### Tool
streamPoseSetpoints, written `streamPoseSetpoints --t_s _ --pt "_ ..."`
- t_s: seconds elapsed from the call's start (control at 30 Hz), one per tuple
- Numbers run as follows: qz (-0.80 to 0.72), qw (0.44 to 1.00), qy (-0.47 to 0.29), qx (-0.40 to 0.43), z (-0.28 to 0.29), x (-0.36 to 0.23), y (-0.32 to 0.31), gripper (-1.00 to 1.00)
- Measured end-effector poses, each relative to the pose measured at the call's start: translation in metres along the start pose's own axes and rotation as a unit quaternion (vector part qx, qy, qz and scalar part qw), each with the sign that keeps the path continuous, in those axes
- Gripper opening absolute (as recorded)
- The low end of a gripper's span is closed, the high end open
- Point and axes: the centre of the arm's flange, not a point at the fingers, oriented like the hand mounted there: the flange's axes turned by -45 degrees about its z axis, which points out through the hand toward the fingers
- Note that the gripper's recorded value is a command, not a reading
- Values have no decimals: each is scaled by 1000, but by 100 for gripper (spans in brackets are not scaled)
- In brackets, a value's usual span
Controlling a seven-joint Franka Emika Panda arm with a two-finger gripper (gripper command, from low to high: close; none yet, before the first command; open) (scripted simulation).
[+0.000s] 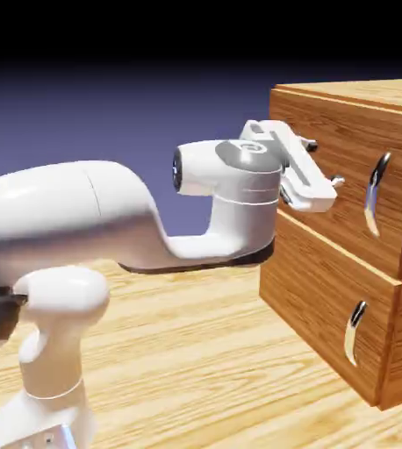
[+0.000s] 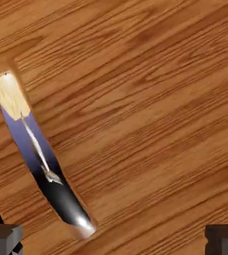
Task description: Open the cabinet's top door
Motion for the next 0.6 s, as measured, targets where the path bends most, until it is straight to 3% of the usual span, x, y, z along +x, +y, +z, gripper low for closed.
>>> streamPoseSetpoints --t_s 0.27,0.47,0.5,0.6 --pt "-175 984 -22 -9 35 41 -44 0" --pt "-179 984 -23 -9 78 40 -44 0" --pt "-180 983 -23 -9 85 40 -44 -100" --pt "-179 984 -24 1 77 41 -41 -100"
